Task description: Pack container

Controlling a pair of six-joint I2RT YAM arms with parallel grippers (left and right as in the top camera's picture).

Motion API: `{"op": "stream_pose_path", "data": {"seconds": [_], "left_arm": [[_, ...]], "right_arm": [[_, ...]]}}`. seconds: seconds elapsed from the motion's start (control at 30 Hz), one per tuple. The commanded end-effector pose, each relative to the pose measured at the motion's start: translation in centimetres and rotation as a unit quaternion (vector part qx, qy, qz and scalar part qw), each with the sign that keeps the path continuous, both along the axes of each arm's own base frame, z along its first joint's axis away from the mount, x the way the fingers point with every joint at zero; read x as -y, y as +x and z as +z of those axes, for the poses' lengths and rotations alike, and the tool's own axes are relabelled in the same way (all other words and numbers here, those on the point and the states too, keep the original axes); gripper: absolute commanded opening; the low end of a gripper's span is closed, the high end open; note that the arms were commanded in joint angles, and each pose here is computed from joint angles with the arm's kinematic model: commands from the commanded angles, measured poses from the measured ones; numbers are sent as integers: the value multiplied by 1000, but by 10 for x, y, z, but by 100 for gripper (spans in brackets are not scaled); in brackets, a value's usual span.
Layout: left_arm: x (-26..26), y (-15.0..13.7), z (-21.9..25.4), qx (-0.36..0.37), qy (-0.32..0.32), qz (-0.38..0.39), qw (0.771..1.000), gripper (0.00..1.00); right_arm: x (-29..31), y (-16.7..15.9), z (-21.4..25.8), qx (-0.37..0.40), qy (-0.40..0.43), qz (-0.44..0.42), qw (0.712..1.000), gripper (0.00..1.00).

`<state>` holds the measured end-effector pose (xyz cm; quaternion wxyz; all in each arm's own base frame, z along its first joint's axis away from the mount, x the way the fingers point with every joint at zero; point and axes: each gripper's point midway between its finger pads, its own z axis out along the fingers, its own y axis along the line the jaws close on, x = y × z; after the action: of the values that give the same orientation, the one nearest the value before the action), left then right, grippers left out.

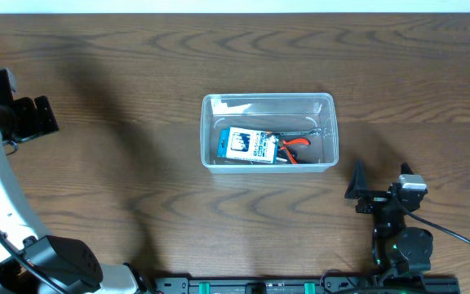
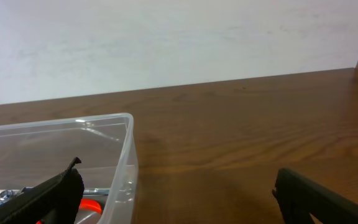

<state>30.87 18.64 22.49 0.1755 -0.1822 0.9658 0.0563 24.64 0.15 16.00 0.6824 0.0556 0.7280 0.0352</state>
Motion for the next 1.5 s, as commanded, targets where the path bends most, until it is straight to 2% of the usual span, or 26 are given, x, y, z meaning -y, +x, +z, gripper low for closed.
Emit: {"op": "stream_pose_path", "data": {"seconds": [0.0,0.53,0.8,0.93,1.07,1.2,1.33,1.47], "left_arm": [[1,0,0,2,-4,-2,1000,98],[3,2,0,4,-8,-5,1000,98],[43,6,2,-7,-26,-57,998,98],[87,20,25,41,-22,-123,991,98],[150,43,53,140,-35,-217,965,98],[219,47,64,225,-76,-311,920,98],[253,40,58,277,-89,-332,897,98],[266,26,63,343,-74,-352,868,98]], "right_arm": [[-4,0,-1,1,9,9,1000,99],[-4,0,-1,1,9,9,1000,99],[-4,0,-1,1,9,9,1000,99],[-4,0,-1,1,9,9,1000,99],[-4,0,-1,1,9,9,1000,99],[-4,0,-1,1,9,9,1000,99],[-4,0,-1,1,9,9,1000,99],[-4,0,-1,1,9,9,1000,99]]}}
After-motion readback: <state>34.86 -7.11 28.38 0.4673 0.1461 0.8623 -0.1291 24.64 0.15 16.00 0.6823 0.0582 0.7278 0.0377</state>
